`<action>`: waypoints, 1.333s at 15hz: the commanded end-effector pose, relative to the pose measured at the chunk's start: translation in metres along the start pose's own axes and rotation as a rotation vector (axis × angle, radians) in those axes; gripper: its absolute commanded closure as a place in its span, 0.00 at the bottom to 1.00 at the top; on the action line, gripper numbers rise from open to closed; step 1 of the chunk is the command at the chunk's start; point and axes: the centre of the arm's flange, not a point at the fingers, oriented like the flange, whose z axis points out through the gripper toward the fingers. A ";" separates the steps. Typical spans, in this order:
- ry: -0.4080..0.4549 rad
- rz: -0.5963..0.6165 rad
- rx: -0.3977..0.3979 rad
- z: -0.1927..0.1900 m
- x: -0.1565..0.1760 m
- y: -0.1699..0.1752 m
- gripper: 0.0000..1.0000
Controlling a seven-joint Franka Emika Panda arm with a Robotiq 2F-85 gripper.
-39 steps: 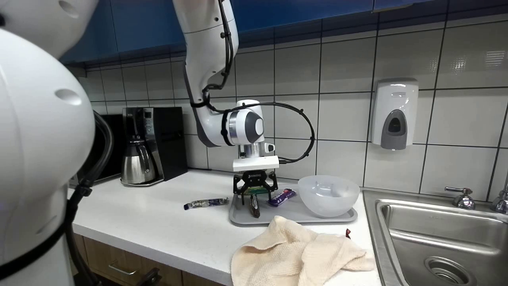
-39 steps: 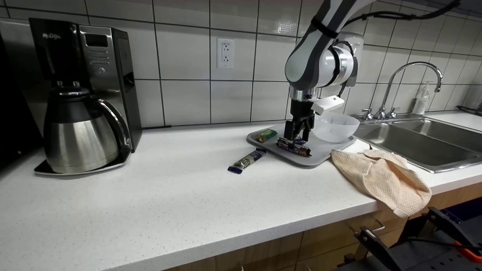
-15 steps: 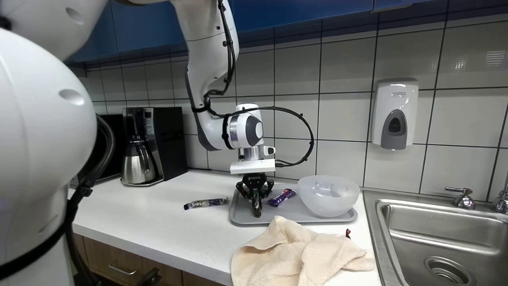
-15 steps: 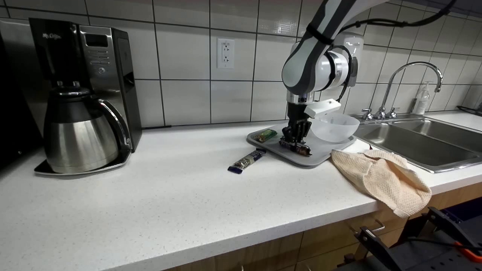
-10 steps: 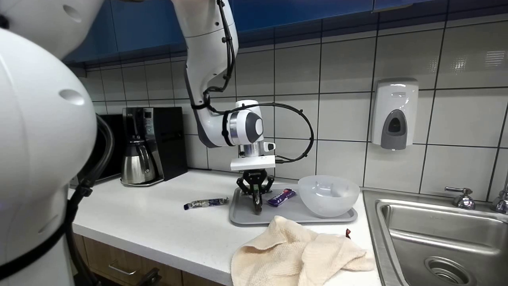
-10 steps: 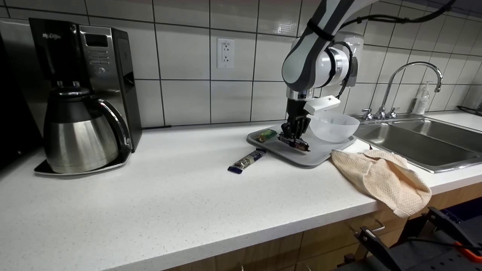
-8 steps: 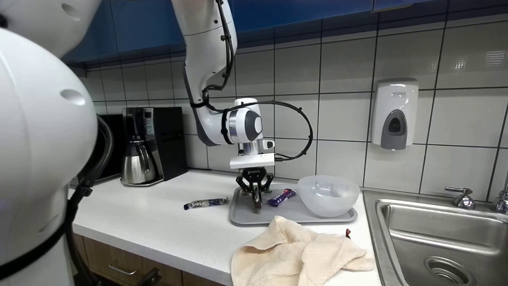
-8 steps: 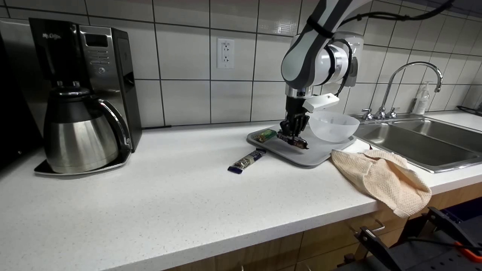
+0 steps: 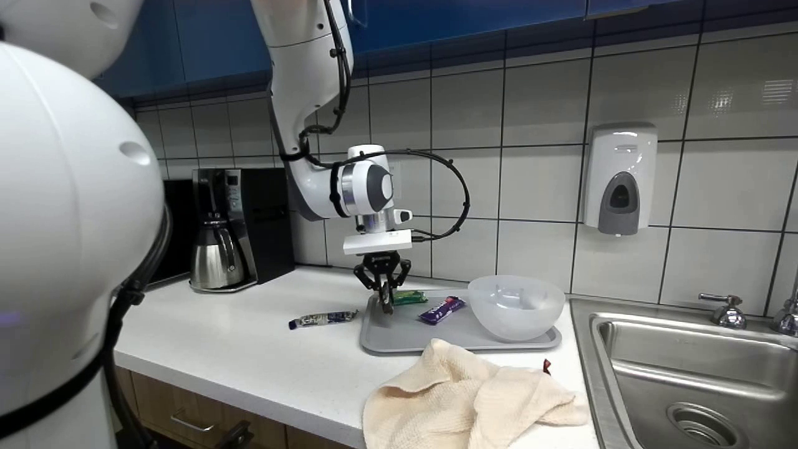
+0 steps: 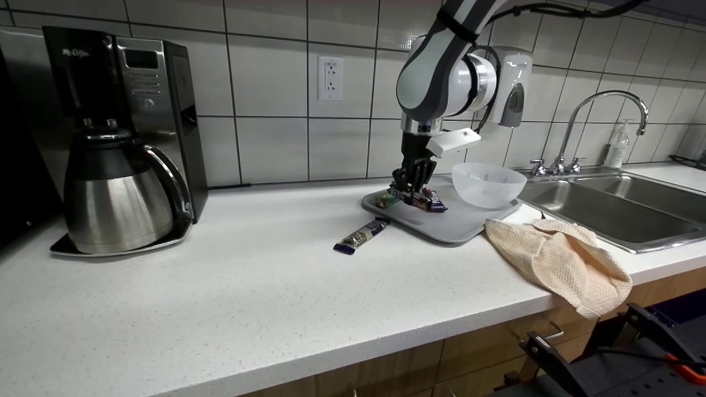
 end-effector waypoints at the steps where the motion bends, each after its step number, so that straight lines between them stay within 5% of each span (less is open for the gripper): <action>1: 0.028 -0.009 -0.015 -0.016 0.008 -0.024 0.95; 20: 0.116 -0.153 0.018 -0.009 0.101 -0.149 0.95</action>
